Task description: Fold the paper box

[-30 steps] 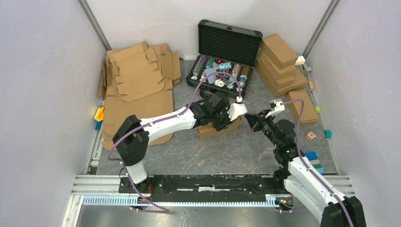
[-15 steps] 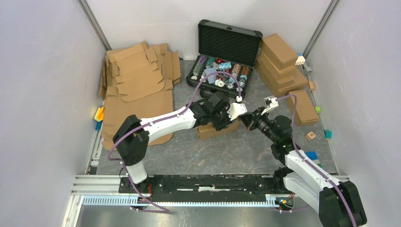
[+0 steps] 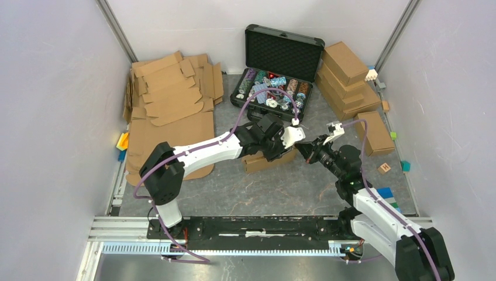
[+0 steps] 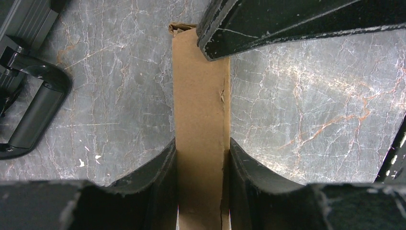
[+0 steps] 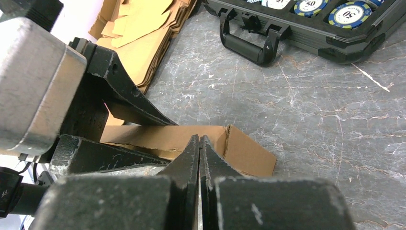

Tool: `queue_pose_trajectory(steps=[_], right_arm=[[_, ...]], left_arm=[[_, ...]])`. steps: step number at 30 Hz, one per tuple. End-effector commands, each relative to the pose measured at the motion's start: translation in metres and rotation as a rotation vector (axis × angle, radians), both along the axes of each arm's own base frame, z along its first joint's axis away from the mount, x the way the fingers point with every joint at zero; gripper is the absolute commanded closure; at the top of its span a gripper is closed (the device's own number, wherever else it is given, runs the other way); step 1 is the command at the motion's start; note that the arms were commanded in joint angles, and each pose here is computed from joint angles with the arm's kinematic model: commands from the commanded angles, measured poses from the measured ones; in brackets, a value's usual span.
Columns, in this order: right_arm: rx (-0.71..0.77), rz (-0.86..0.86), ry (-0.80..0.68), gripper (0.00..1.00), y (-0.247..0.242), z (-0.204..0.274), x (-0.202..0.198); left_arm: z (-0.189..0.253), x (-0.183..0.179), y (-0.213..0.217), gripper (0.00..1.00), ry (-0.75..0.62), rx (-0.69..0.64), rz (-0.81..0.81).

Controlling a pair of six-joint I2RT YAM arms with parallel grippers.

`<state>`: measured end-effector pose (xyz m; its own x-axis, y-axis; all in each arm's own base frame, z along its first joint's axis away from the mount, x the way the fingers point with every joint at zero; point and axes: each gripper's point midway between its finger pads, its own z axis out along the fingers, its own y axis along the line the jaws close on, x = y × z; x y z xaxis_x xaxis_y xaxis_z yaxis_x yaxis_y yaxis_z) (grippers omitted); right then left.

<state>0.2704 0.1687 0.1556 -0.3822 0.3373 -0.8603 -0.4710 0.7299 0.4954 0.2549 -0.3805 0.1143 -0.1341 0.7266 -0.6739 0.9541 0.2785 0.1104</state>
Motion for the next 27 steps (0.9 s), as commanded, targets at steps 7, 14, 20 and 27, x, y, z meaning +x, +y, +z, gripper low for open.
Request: queue_pose_trajectory(steps=[7, 14, 20, 27], right_arm=[[-0.056, -0.013, 0.091, 1.0, -0.006, -0.025, -0.004], [-0.043, -0.038, -0.032, 1.0, -0.005, 0.04, 0.013], [-0.051, -0.04, 0.003, 1.0, -0.005, 0.022, 0.016], [-0.083, -0.025, 0.116, 1.0, -0.009, -0.037, -0.003]], left_arm=[[-0.009, -0.003, -0.002, 0.65, 0.047, 0.009, 0.009], [-0.007, -0.003, -0.002, 0.65, 0.047, 0.007, 0.009], [-0.008, -0.004, -0.002, 0.65, 0.05, 0.007, 0.007], [-0.008, -0.004, -0.002, 0.65, 0.05, 0.008, 0.007]])
